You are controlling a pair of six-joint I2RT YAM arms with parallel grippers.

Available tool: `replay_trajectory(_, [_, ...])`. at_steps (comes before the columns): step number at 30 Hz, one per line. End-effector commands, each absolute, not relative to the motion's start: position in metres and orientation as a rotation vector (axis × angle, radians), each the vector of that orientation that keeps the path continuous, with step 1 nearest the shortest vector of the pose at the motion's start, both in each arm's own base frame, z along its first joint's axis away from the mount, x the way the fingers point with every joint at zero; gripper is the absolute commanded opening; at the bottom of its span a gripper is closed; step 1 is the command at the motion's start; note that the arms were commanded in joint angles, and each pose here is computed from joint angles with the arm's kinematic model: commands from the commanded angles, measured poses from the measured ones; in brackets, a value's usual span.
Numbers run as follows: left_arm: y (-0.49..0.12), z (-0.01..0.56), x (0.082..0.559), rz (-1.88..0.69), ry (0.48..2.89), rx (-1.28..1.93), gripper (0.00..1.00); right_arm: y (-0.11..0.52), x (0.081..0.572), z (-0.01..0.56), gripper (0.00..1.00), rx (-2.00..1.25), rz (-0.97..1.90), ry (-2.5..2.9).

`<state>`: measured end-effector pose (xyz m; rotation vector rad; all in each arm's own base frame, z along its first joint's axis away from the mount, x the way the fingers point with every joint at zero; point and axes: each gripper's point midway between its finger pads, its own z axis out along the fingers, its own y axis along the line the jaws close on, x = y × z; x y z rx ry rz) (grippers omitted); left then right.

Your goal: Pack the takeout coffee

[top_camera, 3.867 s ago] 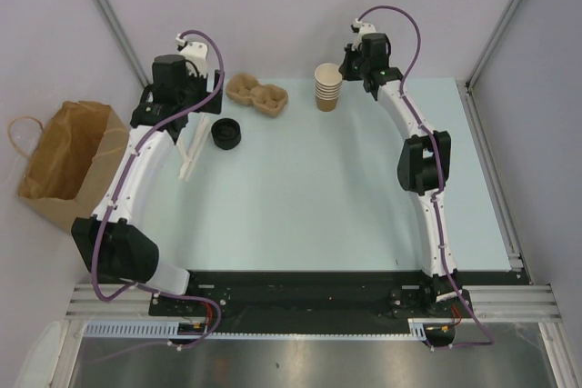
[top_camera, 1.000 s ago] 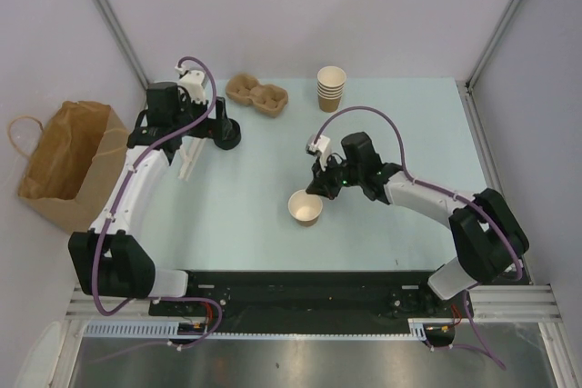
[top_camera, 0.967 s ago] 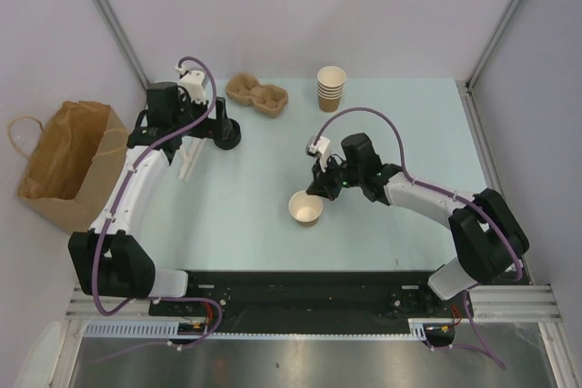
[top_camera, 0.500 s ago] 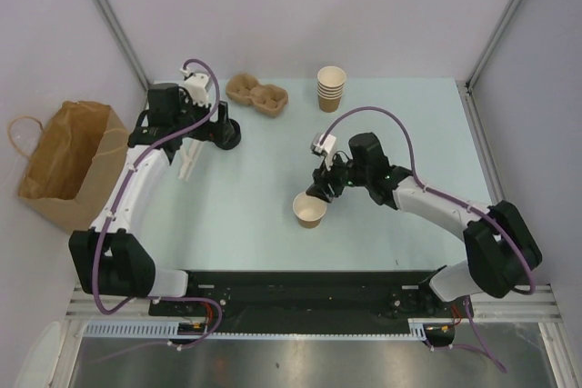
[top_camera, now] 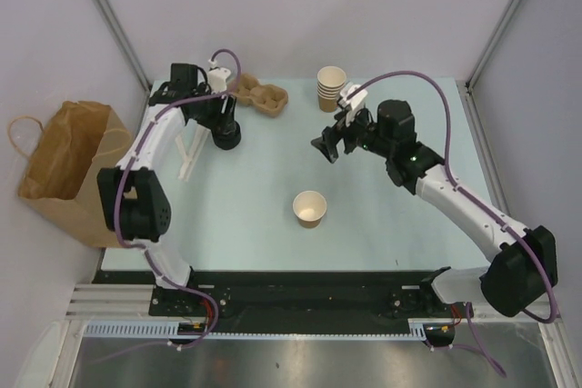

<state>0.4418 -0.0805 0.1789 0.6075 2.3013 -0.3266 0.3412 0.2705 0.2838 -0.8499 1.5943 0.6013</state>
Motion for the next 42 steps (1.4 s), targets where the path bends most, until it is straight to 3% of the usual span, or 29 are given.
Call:
replay_trajectory(1, [-0.084,0.169,0.461,-0.315,2.380,0.695,0.60,0.245,0.358,0.306,1.00,-0.735,0.617,1.653])
replay_trajectory(12, [-0.097,0.110,0.481,-0.235,2.525,0.745,0.50,0.181,0.390,0.285,1.00,-0.547,0.648,1.835])
replay_trajectory(34, [-0.090,0.086,0.497,-0.145,2.563,0.701,0.33,0.180,0.397,0.282,1.00,-0.522,0.675,1.847])
replay_trajectory(42, [-0.089,0.088,0.503,-0.123,2.549,0.688,0.32,0.181,0.396,0.281,1.00,-0.504,0.693,1.858])
